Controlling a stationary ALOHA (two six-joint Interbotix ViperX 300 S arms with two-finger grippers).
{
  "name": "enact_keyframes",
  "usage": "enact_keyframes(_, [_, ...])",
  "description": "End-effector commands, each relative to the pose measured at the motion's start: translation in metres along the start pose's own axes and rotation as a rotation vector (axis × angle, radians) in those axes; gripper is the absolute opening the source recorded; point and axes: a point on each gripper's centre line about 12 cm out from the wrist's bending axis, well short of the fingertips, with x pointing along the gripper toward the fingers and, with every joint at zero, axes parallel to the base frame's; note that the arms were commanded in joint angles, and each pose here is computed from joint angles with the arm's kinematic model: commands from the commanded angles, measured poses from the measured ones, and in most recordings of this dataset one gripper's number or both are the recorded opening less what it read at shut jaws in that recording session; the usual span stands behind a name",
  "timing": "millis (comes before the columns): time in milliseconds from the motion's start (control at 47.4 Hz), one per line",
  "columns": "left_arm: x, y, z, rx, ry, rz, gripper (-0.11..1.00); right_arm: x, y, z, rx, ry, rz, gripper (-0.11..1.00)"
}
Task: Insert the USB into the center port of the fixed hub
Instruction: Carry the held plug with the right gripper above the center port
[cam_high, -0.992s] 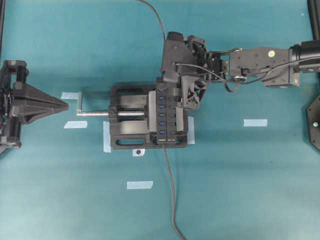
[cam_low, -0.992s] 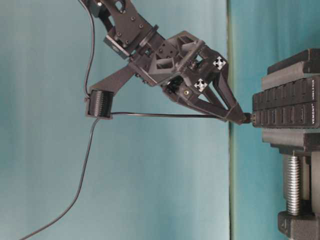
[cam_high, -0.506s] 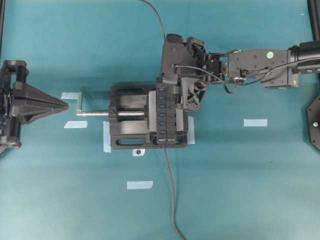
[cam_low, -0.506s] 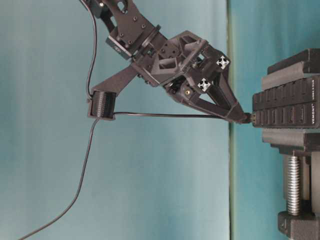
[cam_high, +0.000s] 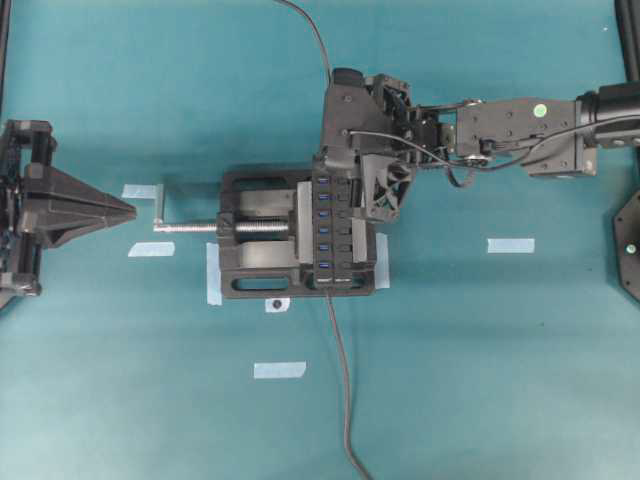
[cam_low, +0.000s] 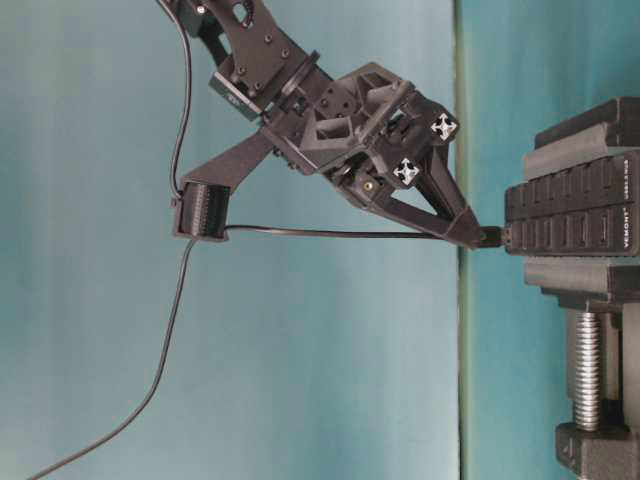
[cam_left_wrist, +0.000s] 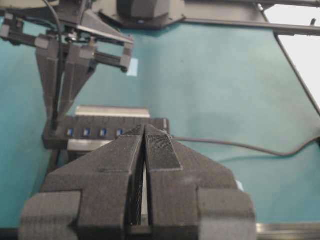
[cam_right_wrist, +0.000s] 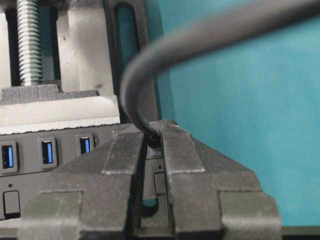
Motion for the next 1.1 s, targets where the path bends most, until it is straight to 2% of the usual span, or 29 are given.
enact_keyframes(0, [0.001, -0.001, 0.005, 0.000, -0.014, -0.003, 0.01, -0.008, 0.001, 0.015, 0.006, -0.045, 0.000, 0.09])
enact_keyframes(591, [0.001, -0.001, 0.005, 0.000, -0.014, -0.003, 0.01, -0.033, 0.002, 0.043, 0.015, -0.049, -0.010, 0.08])
enact_keyframes(739, [0.001, -0.001, 0.006, 0.000, -0.017, -0.003, 0.01, -0.043, 0.011, 0.046, 0.035, -0.042, 0.010, 0.08])
enact_keyframes(1076, [0.001, -0.001, 0.006, 0.000, -0.018, -0.003, 0.01, -0.046, 0.034, 0.046, 0.041, -0.039, 0.061, 0.08])
